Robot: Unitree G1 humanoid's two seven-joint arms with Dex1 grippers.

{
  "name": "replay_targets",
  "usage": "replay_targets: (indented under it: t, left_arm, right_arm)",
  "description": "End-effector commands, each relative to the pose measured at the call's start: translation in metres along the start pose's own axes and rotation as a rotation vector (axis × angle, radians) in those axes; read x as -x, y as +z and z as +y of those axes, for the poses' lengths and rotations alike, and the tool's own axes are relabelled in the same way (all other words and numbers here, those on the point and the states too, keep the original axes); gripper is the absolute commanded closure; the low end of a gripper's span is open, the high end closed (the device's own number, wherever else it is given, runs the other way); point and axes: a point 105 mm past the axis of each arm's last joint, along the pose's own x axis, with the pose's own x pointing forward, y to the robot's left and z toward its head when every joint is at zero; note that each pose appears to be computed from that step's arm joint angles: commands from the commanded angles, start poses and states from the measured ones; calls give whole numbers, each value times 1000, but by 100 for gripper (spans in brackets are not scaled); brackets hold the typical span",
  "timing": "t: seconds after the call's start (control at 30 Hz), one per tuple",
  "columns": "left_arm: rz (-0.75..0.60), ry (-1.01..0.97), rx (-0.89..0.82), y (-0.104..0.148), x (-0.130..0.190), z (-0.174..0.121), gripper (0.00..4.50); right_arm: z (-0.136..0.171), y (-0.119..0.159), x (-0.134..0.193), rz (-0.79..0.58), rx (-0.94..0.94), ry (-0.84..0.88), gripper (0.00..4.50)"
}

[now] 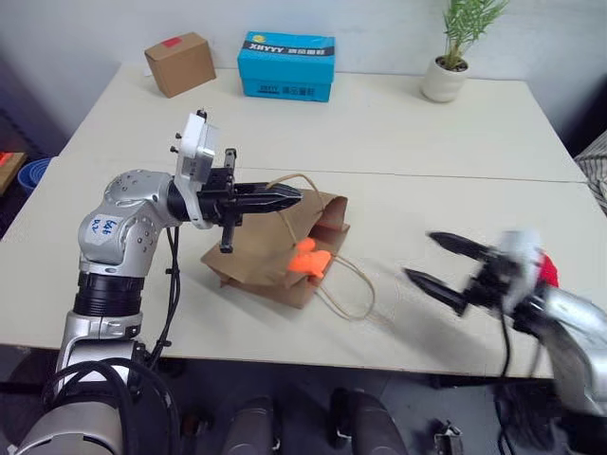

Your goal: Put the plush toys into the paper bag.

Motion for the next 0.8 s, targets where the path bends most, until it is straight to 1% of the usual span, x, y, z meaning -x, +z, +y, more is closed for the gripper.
replay_targets:
  t: [0.03, 0.1, 0.13, 0.17, 0.23, 0.27, 0.37, 0.5, 0.6, 0.7, 0.77, 0.8]
  left_arm:
    - [-21, 14, -68, 14, 1, -3, 450]
    - [-24, 23, -71, 15, 1, -4, 450]
    - [-25, 26, -72, 16, 2, -4, 450]
    - [-24, 34, -69, 15, 3, -4, 450]
    - [-18, 44, -62, 13, 4, -4, 450]
    - [-14, 46, -60, 11, 5, -5, 450]
    - [-13, 43, -57, 11, 4, -6, 450]
    - [-14, 39, -56, 11, 3, -7, 450]
    - [-15, 38, -52, 11, 1, -8, 450]
    - [-15, 38, -49, 11, 0, -8, 450]
    - [-13, 40, -49, 12, 1, -8, 450]
    - [-11, 42, -49, 12, 1, -8, 450]
  right_arm:
    - [-19, -3, 56, 77, 155, -245, 3]
    - [-26, -13, 86, 126, 171, -376, 3]
    - [-29, -18, 104, 153, 182, -458, 3]
    - [-33, -26, 122, 182, 147, -572, 3]
    - [-38, -37, 143, 227, 94, -710, 3]
    - [-40, -40, 146, 243, 76, -738, 3]
    - [-60, -36, 133, 287, 123, -710, 3]
    - [-88, -34, 111, 340, 115, -655, 3]
    - [-111, -48, 93, 420, 38, -609, 3]
    - [-121, -59, 77, 447, -51, -571, 3]
    - [-126, -69, 66, 472, -103, -541, 39]
    - [-128, -73, 61, 489, -117, -528, 65]
